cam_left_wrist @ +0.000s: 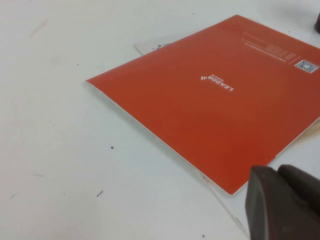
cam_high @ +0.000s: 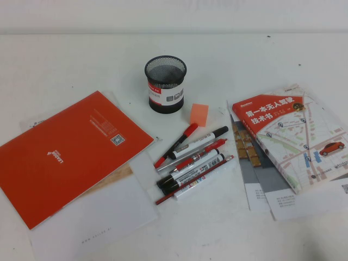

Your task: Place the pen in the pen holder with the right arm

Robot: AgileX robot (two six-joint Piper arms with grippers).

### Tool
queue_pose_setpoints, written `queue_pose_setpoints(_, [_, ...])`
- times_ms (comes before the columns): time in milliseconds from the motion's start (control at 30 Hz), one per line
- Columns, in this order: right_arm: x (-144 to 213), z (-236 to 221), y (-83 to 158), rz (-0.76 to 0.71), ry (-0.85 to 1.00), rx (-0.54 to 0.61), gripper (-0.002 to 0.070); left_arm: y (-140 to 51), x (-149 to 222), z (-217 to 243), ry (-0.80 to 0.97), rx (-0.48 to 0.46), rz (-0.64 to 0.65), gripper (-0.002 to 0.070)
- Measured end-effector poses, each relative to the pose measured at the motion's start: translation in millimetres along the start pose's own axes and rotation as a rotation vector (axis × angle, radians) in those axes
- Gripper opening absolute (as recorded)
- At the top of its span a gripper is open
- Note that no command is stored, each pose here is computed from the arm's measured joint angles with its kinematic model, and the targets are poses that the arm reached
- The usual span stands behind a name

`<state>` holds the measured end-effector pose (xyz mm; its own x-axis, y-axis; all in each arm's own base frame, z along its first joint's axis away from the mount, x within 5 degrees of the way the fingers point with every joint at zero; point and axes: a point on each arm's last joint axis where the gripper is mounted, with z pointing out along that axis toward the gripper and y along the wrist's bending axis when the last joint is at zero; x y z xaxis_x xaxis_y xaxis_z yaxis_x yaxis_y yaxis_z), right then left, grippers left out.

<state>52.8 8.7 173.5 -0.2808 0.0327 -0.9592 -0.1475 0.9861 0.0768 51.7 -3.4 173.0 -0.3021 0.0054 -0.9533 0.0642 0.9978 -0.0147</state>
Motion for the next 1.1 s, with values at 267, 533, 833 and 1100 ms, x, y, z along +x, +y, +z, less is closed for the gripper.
queue_pose_setpoints(267, [0,0,0,0.0,0.0,0.0,-0.002,0.0,0,0,0.0,0.0,0.0,-0.0004])
queue_pose_setpoints(533, [0,0,0,0.0,0.0,0.0,-0.002,0.0,0,0,0.0,0.0,0.0,-0.0004])
queue_pose_setpoints(833, [0,0,1,0.044,0.002,-0.016,-0.002,0.0,0,0,0.0,0.0,0.0,-0.0004])
queue_pose_setpoints(1100, [-11,-2,14,0.575,-0.072,-0.185,-0.002,0.0,0,0,0.0,0.0,0.0,-0.0004])
